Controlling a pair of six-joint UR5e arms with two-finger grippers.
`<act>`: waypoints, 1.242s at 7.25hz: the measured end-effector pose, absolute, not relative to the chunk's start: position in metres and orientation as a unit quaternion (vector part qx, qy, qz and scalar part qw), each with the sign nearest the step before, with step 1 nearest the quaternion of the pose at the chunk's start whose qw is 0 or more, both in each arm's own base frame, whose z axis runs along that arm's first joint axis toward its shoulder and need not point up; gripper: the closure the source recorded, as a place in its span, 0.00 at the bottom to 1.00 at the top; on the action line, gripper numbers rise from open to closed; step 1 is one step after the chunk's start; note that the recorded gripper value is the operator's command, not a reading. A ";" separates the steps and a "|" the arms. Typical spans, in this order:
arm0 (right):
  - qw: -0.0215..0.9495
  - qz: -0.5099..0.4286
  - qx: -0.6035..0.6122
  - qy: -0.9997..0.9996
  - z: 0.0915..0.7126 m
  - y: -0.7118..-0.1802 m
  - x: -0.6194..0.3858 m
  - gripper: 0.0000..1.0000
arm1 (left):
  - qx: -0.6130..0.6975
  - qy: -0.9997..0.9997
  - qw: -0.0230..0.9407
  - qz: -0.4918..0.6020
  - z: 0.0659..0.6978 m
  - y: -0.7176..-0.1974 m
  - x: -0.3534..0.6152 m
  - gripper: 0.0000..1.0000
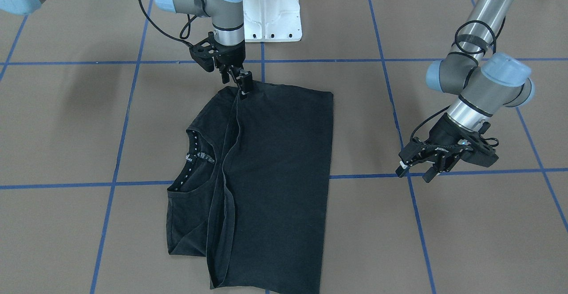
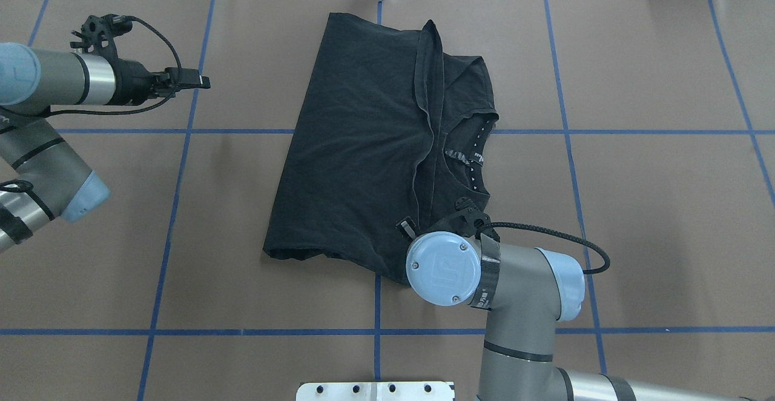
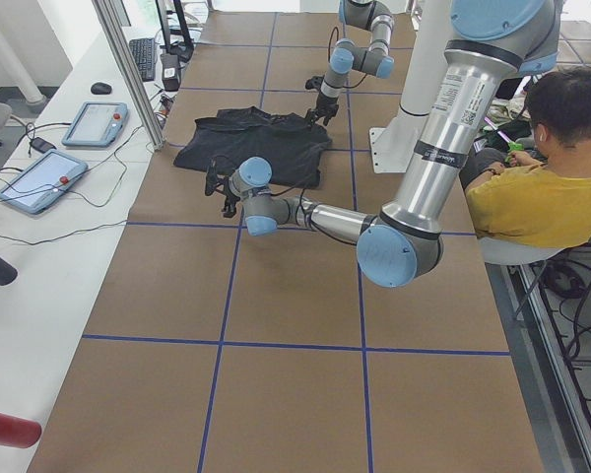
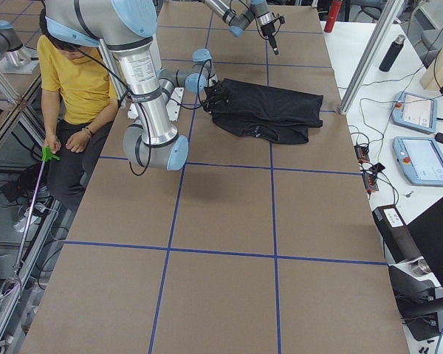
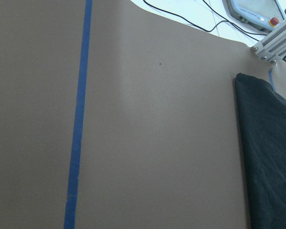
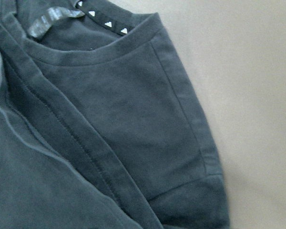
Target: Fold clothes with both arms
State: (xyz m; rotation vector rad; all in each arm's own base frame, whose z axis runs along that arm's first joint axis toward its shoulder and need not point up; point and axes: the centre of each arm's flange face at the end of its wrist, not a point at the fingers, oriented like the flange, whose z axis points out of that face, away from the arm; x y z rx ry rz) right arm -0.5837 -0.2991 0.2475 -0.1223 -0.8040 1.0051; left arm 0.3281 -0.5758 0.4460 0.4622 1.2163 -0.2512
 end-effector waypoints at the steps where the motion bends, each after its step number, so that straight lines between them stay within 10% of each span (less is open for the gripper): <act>1: 0.790 0.480 -0.060 -0.378 0.248 -0.294 -0.587 0.08 | 0.215 0.565 0.788 -0.117 0.445 -0.575 0.328 0.00; 7: 0.781 0.487 -0.055 -0.387 0.261 -0.292 -0.603 0.21 | 0.216 0.566 0.787 -0.116 0.447 -0.569 0.323 0.00; 9: 0.783 0.485 -0.055 -0.386 0.262 -0.289 -0.605 1.00 | 0.216 0.566 0.787 -0.116 0.447 -0.569 0.323 0.00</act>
